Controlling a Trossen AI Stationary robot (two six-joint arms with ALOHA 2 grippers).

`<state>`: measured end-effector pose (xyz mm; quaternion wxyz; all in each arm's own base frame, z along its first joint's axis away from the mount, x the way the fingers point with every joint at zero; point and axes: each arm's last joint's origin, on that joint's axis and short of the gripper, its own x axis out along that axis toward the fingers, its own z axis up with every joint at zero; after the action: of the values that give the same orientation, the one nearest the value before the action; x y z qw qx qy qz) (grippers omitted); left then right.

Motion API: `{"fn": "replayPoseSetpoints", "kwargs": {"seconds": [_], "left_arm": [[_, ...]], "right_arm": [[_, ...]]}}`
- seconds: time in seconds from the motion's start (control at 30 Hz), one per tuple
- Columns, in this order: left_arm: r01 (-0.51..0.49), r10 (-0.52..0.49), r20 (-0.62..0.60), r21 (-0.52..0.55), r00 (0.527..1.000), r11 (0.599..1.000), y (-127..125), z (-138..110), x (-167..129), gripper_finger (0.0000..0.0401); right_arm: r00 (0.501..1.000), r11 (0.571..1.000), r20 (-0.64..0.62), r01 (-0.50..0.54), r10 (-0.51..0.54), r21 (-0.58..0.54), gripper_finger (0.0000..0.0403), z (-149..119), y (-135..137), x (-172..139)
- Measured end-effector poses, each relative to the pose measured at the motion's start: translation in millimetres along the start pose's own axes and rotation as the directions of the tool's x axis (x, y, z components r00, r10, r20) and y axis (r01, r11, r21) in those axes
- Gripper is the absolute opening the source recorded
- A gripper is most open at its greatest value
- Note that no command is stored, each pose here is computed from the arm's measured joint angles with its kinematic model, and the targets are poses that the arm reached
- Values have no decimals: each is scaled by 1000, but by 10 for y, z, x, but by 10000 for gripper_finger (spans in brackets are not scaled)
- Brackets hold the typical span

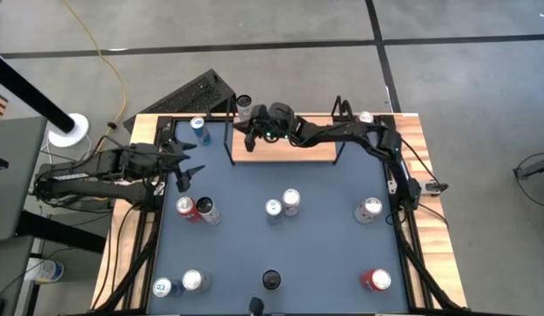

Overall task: Place canned beverage on shelf
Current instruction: Put the middle blue soda can on the shelf

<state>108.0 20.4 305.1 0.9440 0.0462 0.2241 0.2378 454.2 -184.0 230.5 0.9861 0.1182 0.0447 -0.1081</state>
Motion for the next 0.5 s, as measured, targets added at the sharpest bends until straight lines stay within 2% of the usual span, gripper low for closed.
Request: {"fn": "replayPoseSetpoints", "kwargs": {"seconds": [0.23,0.33,0.5], "left_arm": [[47,-48,-49,-28,998,999,-14,-50,-2,322],[57,-59,-66,-31,996,998,-17,-67,-3,322],[60,-62,-77,-23,995,998,-18,-78,-4,322]], "right_arm": [[985,990,-164,-71,51,-122,0,389,529,-356],[963,977,-259,-127,80,-170,0,544,813,-607],[917,958,-374,-219,138,-184,0,732,1270,-1047]]}}
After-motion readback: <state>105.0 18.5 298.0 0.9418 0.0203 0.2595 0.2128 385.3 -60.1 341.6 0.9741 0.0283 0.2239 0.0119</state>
